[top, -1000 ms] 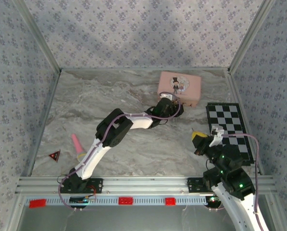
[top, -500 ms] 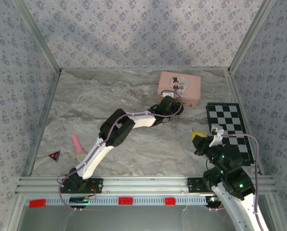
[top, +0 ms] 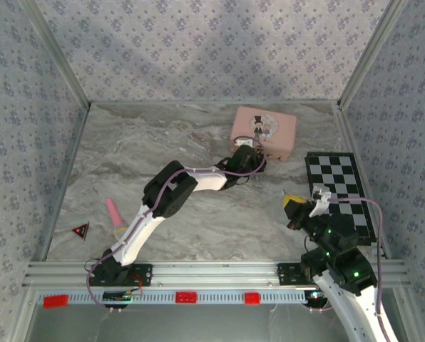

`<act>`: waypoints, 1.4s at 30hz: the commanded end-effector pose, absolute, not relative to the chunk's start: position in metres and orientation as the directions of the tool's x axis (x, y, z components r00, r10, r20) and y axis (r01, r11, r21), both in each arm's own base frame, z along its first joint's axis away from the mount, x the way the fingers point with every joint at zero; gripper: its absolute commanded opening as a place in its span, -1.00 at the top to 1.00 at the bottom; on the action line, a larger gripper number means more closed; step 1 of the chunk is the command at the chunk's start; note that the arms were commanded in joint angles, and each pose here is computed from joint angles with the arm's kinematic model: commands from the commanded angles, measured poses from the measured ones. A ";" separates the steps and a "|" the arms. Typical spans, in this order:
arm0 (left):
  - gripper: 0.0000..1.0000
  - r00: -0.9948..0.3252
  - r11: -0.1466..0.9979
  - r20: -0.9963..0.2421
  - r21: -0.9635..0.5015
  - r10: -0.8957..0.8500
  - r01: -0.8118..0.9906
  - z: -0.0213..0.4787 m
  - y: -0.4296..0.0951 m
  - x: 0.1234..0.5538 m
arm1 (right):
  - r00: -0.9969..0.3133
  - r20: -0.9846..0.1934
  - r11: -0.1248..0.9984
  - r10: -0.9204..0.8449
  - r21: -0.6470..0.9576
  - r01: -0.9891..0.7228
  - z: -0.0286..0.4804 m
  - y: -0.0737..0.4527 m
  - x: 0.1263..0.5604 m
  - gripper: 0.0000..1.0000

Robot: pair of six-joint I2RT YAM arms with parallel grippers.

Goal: Unlock the padlock with the key

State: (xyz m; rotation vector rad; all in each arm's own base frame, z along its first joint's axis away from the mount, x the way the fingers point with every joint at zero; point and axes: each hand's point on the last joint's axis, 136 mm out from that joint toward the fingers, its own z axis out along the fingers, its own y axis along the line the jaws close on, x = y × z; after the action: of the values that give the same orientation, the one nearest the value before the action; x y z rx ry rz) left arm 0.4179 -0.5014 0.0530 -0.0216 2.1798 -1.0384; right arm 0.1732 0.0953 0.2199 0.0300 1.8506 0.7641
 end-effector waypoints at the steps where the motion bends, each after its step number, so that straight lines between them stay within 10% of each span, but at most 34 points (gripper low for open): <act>1: 0.97 -0.745 0.733 -0.577 -0.656 -0.334 0.180 0.044 -0.463 0.427 | -0.489 -0.772 0.763 0.406 0.581 -0.283 0.204 0.102 0.178 1.00; 23: 1.00 -0.768 0.773 -0.462 -0.631 -0.443 -0.067 0.033 -0.281 0.373 | -0.742 -0.519 0.656 0.425 0.741 -0.143 0.151 0.150 0.206 1.00; 42: 1.00 -0.820 0.653 -0.280 -0.743 -0.500 -0.144 0.046 -0.257 0.314 | -0.901 -0.304 0.577 0.310 0.813 -0.076 0.096 0.262 0.204 1.00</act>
State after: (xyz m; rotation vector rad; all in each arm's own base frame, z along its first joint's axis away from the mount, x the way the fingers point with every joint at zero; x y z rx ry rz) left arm 0.3302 -0.2590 0.0546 -0.4363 2.3437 -0.9767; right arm 0.1941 0.2390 0.0759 0.1398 2.4911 1.1234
